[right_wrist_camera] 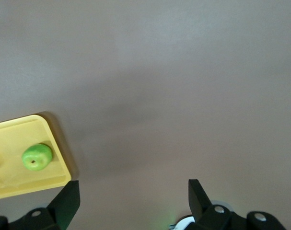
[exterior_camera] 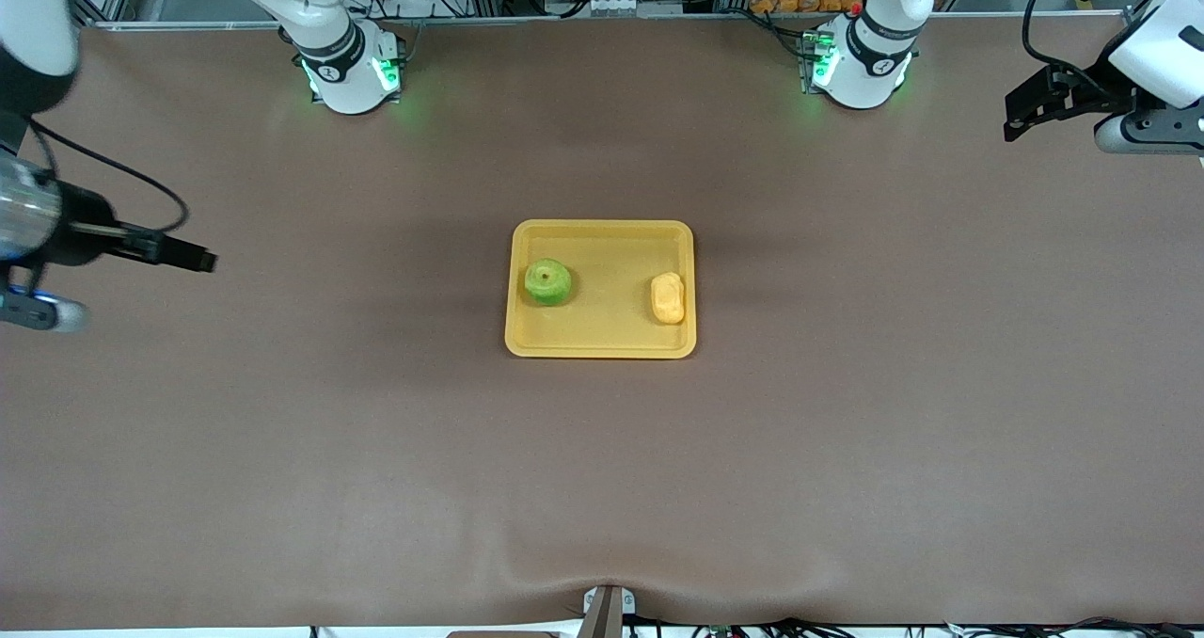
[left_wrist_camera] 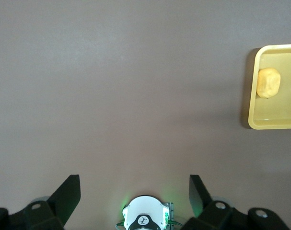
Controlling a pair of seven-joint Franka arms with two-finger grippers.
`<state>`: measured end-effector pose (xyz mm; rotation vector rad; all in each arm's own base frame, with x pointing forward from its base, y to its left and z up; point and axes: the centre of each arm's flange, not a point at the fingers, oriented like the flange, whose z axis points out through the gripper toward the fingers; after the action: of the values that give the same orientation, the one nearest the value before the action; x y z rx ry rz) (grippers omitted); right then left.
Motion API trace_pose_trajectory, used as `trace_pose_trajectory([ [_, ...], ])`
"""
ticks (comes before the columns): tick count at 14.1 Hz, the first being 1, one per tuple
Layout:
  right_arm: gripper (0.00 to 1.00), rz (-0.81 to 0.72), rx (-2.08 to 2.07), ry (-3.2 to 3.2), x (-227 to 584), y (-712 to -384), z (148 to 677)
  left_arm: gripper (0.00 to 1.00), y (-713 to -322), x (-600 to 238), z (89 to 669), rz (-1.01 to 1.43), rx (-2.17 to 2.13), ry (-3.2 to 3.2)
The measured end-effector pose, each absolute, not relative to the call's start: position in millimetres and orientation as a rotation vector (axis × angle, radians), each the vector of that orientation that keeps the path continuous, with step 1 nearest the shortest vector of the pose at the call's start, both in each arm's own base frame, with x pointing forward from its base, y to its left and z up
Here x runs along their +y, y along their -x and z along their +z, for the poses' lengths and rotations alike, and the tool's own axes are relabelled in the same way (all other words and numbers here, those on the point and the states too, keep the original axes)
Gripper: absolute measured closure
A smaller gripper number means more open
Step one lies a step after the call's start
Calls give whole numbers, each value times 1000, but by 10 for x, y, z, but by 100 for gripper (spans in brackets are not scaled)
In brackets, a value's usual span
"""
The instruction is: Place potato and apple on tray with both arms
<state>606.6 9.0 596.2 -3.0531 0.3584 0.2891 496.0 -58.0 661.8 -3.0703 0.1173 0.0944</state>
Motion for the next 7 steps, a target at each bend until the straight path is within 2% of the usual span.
trace_pose_trajectory([
  [7, 0, 166, 272, 3123, 98, -5783, 6390, 0, -4954, -556, 6612, 106, 110, 3070],
])
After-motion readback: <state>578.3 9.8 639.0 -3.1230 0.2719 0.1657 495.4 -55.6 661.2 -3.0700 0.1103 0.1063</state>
